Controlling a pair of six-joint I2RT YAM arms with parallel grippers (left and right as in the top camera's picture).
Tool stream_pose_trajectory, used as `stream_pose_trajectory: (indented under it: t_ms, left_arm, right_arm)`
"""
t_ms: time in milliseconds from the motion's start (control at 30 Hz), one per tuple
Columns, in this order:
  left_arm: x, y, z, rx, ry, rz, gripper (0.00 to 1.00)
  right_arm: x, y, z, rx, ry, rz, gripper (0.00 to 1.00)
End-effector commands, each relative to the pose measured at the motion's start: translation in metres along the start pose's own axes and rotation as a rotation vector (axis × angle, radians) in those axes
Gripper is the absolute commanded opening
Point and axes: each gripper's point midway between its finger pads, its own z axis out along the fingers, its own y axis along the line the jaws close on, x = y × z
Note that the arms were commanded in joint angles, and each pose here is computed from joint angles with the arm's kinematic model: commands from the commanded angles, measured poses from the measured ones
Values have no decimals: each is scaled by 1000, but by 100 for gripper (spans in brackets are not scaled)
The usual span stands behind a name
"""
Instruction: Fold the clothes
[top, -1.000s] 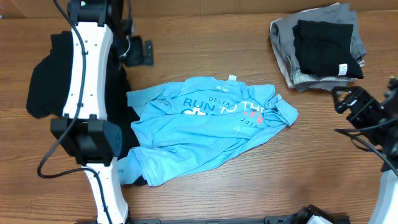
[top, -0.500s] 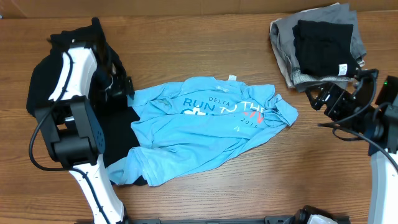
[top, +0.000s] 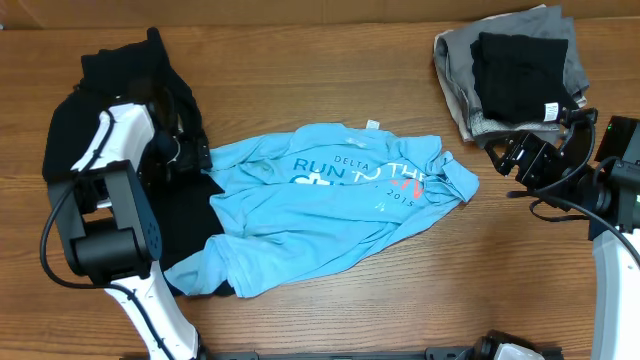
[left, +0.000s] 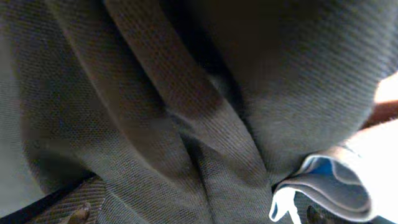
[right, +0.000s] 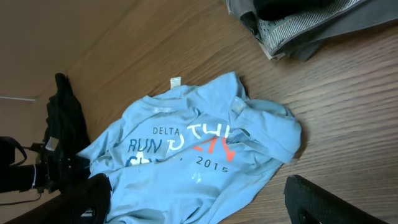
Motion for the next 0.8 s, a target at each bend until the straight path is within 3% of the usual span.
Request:
stream_pose_trajectory:
  t_ms: [0,200,467,767]
  left_arm:
    - [5,56,30,-80,37,-6,100]
    - [-9,78,29,-71,-24,-62,100]
    - [-25,64,21,-33,-72,12,100]
    - [-56,9,-77,8,-102,141,100]
  right_arm:
    - [-9,8,-6,-8,-30,-29,92]
    - [-10,8,-6,-9,-34,-32,92]
    - [-11,8,-6,-11,-38,-34,92]
    - [-11,9,-6,-10,-39,-49,93]
